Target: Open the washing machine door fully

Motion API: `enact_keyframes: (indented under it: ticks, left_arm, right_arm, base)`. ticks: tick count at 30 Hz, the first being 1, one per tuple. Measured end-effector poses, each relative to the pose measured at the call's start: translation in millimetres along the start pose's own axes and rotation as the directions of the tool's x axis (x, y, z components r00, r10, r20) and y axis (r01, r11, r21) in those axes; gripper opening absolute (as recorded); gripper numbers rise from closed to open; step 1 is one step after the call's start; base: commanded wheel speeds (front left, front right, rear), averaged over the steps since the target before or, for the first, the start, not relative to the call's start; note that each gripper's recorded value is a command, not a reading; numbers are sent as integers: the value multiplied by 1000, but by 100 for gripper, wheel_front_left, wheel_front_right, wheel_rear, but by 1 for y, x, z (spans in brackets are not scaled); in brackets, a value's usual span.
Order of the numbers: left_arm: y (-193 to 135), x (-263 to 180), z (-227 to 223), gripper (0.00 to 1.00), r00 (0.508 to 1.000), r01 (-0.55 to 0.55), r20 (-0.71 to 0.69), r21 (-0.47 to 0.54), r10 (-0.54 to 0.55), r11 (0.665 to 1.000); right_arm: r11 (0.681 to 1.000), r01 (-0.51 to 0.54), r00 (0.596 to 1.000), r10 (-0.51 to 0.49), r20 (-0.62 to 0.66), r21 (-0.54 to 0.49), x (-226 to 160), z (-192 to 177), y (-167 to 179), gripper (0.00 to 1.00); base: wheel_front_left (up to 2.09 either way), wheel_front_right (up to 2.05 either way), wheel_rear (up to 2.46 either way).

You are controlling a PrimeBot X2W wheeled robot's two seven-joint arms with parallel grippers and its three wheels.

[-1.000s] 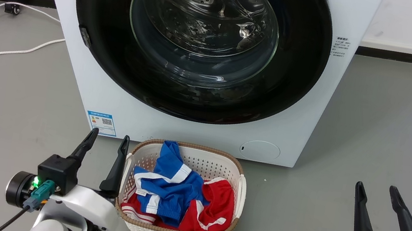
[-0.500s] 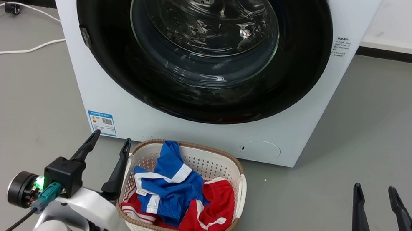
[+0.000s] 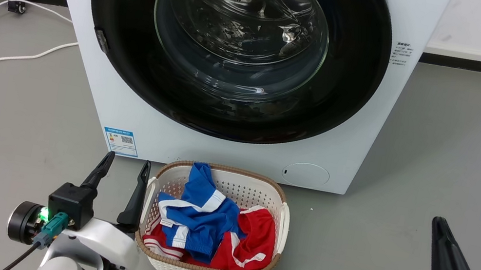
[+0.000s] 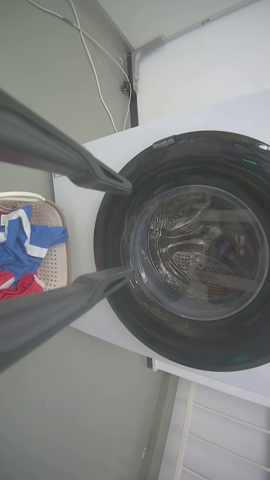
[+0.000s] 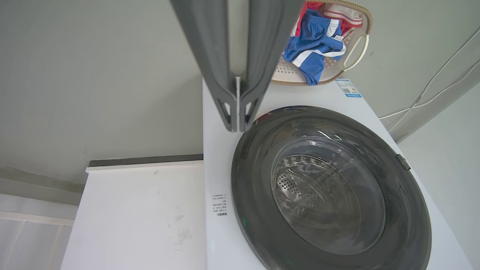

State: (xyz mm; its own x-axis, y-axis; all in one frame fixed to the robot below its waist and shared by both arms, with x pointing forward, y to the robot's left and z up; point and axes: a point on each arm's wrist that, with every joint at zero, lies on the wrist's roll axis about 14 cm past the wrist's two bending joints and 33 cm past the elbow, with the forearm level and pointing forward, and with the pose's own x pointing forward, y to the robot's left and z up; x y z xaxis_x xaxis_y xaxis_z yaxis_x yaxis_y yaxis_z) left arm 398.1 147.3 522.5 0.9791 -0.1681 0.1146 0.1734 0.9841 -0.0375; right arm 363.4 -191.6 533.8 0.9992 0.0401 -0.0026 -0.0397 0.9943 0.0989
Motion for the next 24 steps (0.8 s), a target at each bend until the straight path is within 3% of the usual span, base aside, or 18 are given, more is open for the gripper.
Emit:
enact_keyframes:
  ticks: [5,6,8,11,13,15,16,19,20,22,24]
  left_arm:
    - [2,0,0,100,1000,-7,0,-4,7,1000]
    - [2,0,0,100,1000,-9,1,-4,9,1000]
    - [4,0,1,100,1000,-18,5,-12,18,1000]
    - [6,1,3,100,1000,-25,11,-21,26,999]
    - [5,3,5,100,1000,-24,19,-28,25,999]
    - [4,4,6,100,1000,-21,23,-28,22,999]
    - [4,4,7,100,999,-20,24,-29,21,999]
    - [3,6,6,100,1000,-14,25,-32,15,999]
    - [3,7,6,100,1000,-13,25,-32,14,999]
    - [2,10,7,100,999,-11,29,-34,12,999]
    - [1,14,7,100,999,-6,31,-35,7,999]
  right_arm:
    - [991,19,1000,-22,22,132,1,2,-8,0]
    - [979,20,999,-27,31,203,2,3,-10,0]
    - [947,22,998,-37,42,320,2,3,-14,0]
    - [826,22,998,-52,37,563,2,-4,-18,0]
    - [670,13,997,-62,39,742,4,-7,-21,0]
    - [514,9,997,-76,35,857,4,-12,-24,0]
    - [417,3,996,-81,34,909,5,-14,-25,0]
    - [185,-8,994,-105,28,983,8,-19,-32,0]
    - [121,-15,993,-111,28,993,10,-20,-34,0]
    - [25,-23,992,-126,26,999,16,-22,-41,0]
    - [-29,-17,991,-133,13,999,22,-26,-49,0]
  base:
    - [0,0,0]
    - [0,0,0]
    - [0,0,0]
    - [0,0,0]
    - [0,0,0]
    - [0,0,0]
    - [0,0,0]
    - [0,0,0]
    - [0,0,0]
    - [0,0,0]
    - [0,0,0]
